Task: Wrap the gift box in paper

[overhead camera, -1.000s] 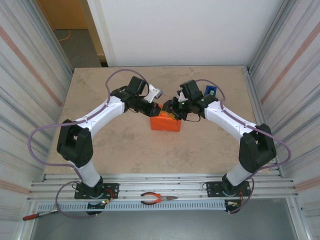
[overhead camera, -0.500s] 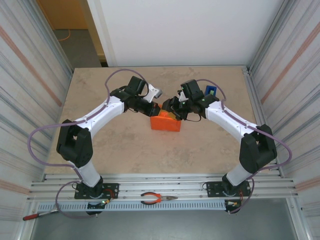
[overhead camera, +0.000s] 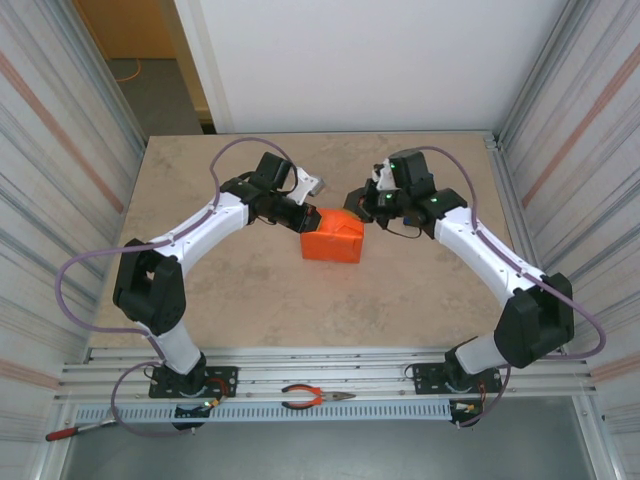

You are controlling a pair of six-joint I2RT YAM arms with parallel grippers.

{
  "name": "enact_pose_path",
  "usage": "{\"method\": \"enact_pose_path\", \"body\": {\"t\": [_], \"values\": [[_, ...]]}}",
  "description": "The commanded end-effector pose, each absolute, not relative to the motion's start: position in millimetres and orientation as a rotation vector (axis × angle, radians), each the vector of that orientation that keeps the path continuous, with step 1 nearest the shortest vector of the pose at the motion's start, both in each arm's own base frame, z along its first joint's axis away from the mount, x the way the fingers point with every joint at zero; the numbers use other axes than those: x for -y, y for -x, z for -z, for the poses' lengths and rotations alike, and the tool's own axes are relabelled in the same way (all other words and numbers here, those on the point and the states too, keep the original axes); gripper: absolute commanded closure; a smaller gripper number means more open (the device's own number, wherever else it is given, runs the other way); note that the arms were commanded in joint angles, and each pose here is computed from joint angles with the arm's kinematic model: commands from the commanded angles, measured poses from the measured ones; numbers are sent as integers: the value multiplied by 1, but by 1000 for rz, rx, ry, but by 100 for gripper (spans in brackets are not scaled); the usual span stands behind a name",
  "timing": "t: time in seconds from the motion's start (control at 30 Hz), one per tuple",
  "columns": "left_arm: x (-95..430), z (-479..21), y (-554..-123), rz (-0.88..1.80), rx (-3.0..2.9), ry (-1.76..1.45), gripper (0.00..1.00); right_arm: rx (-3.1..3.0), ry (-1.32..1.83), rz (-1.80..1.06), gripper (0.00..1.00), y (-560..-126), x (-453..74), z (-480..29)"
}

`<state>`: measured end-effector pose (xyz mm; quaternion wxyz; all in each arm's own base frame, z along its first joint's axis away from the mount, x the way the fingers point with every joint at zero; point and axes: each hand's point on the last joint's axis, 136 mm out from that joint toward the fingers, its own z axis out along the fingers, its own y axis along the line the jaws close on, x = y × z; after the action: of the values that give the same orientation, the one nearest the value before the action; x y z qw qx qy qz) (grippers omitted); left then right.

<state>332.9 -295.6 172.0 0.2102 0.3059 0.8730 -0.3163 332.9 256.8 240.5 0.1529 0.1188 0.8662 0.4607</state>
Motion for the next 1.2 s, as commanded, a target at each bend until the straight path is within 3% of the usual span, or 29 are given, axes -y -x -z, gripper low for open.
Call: {"method": "enact_pose_path", "body": {"t": [0.0, 0.67, 1.17], "values": [[284, -142, -314, 820, -2549, -873, 100, -2464, -335, -1347, 100, -339, -250, -230], [284, -140, -314, 824, -2550, -872, 100, -2687, -328, -1304, 100, -326, -270, -150], [285, -140, -314, 823, -2546, -878, 100, -2568, -163, -1383, 100, -340, -292, -204]]}}
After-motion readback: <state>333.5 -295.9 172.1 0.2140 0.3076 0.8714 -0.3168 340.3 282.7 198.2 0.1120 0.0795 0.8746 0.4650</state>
